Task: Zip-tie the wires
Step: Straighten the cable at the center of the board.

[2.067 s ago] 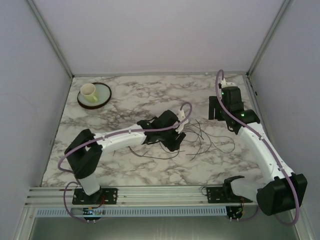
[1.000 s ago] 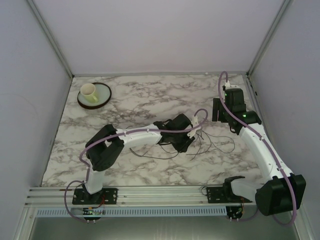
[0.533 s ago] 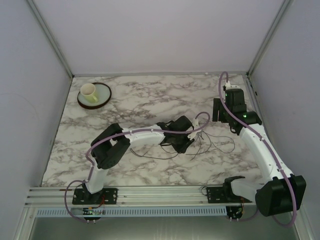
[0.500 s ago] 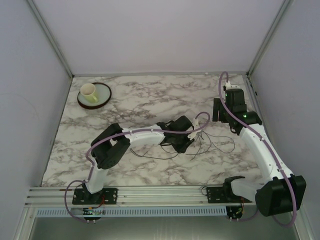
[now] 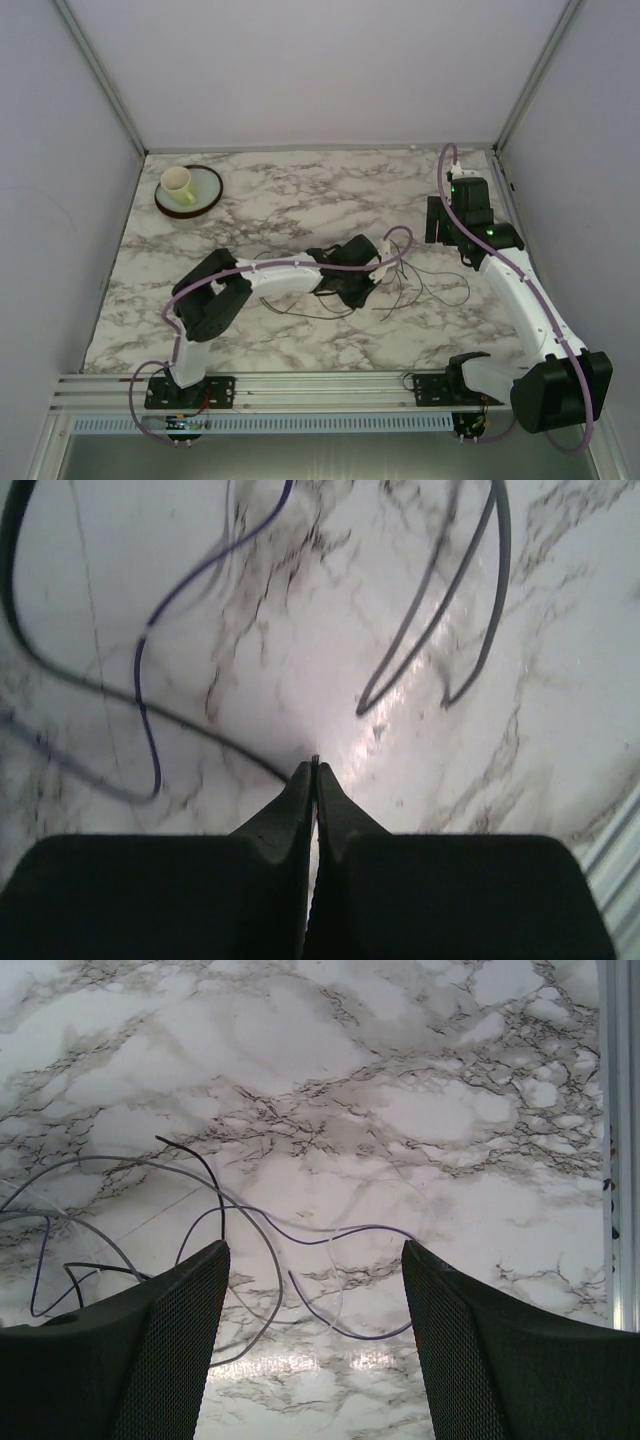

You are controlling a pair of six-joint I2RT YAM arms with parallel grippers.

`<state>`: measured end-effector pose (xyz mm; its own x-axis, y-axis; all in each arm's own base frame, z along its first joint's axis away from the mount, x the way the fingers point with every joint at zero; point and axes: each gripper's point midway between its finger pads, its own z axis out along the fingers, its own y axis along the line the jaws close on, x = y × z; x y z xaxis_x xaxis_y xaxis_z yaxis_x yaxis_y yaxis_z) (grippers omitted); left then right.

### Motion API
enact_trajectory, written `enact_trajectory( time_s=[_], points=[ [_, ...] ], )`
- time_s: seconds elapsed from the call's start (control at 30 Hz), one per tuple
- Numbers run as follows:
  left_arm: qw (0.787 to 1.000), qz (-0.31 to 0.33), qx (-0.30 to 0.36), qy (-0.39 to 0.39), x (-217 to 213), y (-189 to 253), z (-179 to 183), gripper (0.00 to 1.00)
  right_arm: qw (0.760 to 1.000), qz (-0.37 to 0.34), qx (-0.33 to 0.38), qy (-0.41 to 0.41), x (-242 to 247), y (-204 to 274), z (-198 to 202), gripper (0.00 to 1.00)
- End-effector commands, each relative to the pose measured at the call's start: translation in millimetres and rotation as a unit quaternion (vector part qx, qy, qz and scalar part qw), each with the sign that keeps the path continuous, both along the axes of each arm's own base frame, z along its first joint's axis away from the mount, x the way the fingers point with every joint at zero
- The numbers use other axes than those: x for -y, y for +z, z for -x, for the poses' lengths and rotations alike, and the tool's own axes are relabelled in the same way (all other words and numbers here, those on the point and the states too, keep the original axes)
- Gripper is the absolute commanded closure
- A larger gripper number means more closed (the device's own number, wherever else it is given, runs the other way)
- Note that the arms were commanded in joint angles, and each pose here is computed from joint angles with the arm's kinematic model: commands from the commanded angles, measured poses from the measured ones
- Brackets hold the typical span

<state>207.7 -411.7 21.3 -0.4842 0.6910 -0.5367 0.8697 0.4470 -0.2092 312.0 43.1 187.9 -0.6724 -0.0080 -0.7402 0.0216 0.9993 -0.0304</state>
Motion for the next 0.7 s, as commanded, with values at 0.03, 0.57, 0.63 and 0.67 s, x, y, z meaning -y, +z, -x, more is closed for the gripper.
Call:
enact_trajectory(
  time_s=[0.03, 0.57, 0.63, 0.67],
  points=[
    [0.993, 0.097, 0.025, 0.058, -3, 65, -16, 1.00, 1.000, -0.025, -0.009, 0.009, -8, -4, 2, 0.30],
    [0.951, 0.250, 0.040, 0.177, -24, 136, -37, 1.00, 0.974, -0.078, -0.213, -0.011, -29, -116, 51, 0.37],
    [0.948, 0.258, 0.042, 0.183, -26, 139, -38, 1.00, 0.972, -0.083, -0.220, -0.015, -31, -121, 53, 0.40],
    [0.947, 0.260, 0.043, 0.185, -27, 140, -38, 1.00, 0.970, -0.086, -0.226, -0.016, -32, -124, 54, 0.42]
  ],
)
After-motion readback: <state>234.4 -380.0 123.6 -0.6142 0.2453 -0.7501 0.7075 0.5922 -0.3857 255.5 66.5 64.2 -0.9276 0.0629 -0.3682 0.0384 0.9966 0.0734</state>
